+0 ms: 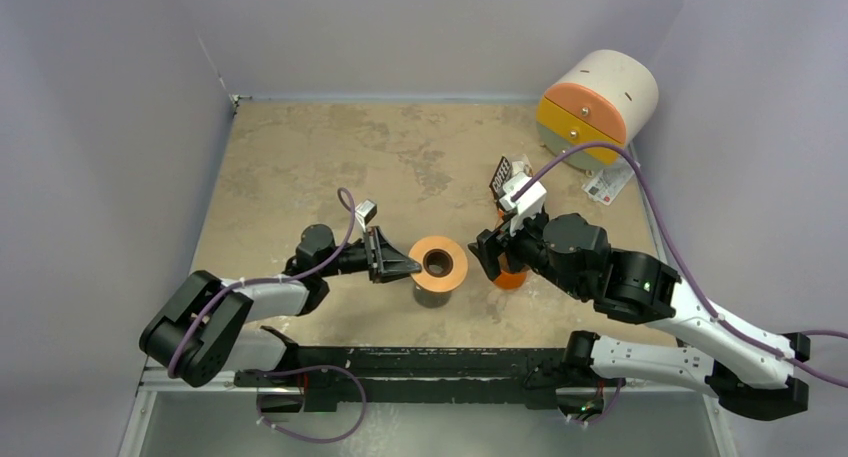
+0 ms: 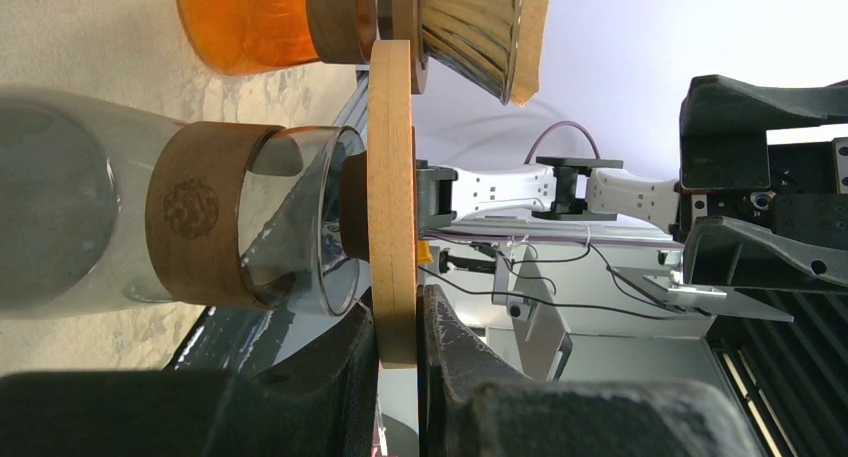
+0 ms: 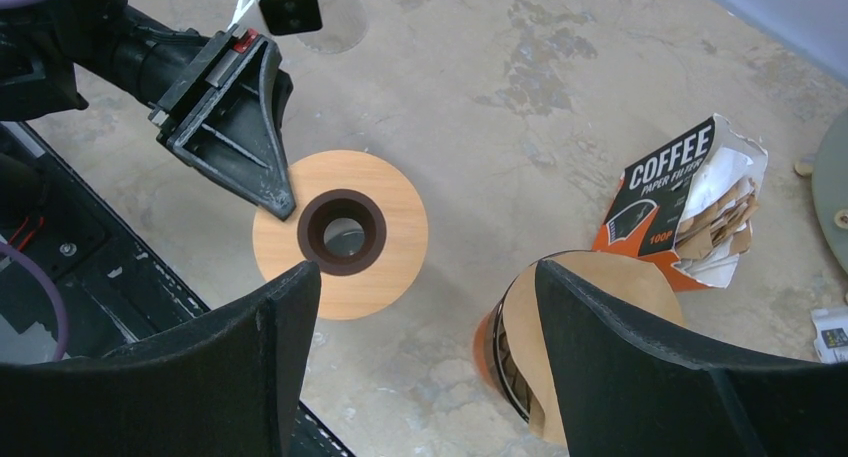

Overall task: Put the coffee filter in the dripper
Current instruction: Place the dripper holder onto the coffee server.

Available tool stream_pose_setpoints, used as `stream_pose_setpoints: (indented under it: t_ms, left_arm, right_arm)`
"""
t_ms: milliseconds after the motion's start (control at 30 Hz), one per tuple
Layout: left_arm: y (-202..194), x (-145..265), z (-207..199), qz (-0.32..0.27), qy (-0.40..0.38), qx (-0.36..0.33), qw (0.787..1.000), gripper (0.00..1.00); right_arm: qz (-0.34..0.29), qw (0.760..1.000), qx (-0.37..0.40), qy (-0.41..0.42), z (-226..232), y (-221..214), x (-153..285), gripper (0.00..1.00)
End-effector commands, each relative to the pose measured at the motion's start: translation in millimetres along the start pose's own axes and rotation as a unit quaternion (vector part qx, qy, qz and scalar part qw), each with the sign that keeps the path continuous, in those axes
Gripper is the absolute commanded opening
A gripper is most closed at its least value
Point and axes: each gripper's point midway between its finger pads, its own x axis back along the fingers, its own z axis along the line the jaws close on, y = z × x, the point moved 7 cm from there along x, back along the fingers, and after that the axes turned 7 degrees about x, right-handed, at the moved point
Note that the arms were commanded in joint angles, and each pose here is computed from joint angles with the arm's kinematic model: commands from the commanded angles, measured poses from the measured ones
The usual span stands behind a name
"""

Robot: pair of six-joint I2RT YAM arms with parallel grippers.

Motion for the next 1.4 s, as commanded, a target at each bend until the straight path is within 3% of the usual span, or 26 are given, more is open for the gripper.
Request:
stream_pose_setpoints:
  t_ms: [0, 567, 900, 1367]
  left_arm:
    - [-5, 3, -11, -0.002, -0.032, -0.036, 0.999, 0.0]
    - [-7, 7, 4, -0.006, 0.0, -0.022, 1.0, 0.01]
    - [-3, 10, 9, -0.011, 0.019, -0.01, 1.0, 0.29]
    - [0, 22, 0, -0.026, 0.06, -0.01, 0.998, 0.49]
  right_arm:
    - [-0.005, 1.0, -0.012, -0.002, 0, 2, -1, 0.81]
    - [-0.003, 1.0, -0.017, 0.006, 3, 3, -1, 0.82]
    - [0.0, 1.0, -0.017, 0.007, 3, 2, -2, 0.82]
    - [0.002, 1.0, -0.011, 0.007, 3, 4, -3, 0.84]
